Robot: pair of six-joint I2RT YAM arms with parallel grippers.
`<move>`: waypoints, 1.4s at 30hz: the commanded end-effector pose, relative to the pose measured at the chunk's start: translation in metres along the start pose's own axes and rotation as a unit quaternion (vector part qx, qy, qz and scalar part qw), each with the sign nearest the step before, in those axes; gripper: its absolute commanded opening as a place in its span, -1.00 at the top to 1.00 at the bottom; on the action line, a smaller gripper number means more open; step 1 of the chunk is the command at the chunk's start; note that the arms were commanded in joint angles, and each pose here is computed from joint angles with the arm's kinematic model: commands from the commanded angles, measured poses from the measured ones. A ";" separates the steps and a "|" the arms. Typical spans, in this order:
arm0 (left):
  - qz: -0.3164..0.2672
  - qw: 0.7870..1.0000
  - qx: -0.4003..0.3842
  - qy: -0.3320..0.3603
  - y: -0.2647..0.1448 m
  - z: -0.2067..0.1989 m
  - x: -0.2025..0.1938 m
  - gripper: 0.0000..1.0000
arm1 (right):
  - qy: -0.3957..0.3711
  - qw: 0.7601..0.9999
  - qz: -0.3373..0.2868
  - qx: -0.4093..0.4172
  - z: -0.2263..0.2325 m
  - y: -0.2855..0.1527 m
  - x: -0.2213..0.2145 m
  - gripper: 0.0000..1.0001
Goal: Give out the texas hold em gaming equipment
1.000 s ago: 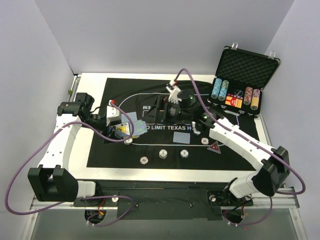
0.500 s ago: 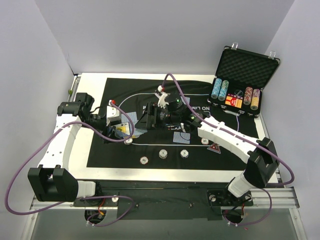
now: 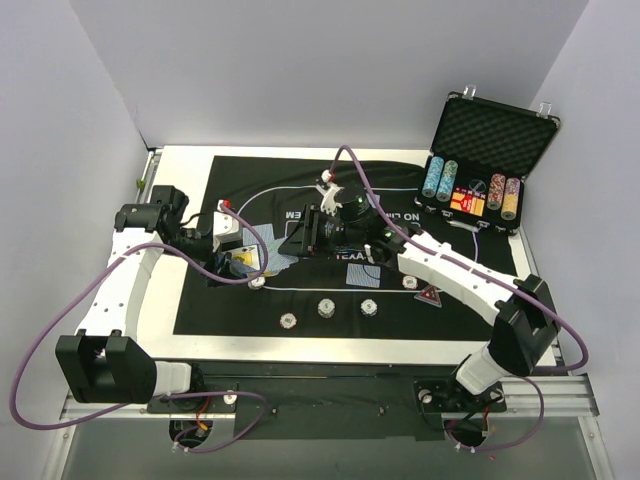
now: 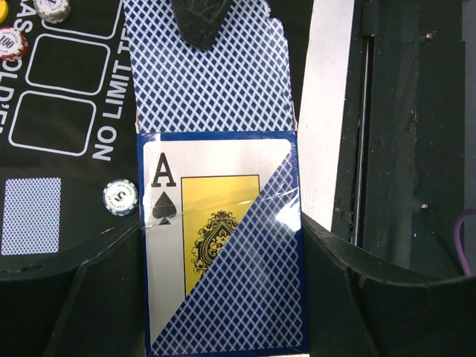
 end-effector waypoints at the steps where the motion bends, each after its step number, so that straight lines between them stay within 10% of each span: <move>1: -0.031 0.998 -0.035 -0.045 -0.006 -0.027 0.017 1.00 | -0.002 0.999 -0.024 0.021 0.009 -0.016 0.011 0.35; 18: -0.031 0.998 -0.034 -0.047 -0.006 -0.026 0.015 1.00 | 0.011 0.999 -0.043 0.023 0.003 -0.035 0.019 0.56; 27: -0.031 0.998 -0.033 -0.052 -0.006 -0.025 0.013 1.00 | 0.014 0.997 -0.064 0.049 0.019 -0.052 0.033 1.00; 42: -0.034 0.997 -0.033 -0.053 -0.006 -0.025 0.012 1.00 | 0.040 0.987 -0.111 0.113 0.045 -0.076 0.075 1.00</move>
Point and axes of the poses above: each gripper's point midway between its finger pads, its own y axis out along the fingers, its own z axis along the line the jaws close on, x = y × z, the point moved 2 cm from there along -y, back along the fingers, and after that the axes turned 2 degrees about y, right-handed, at the moved point
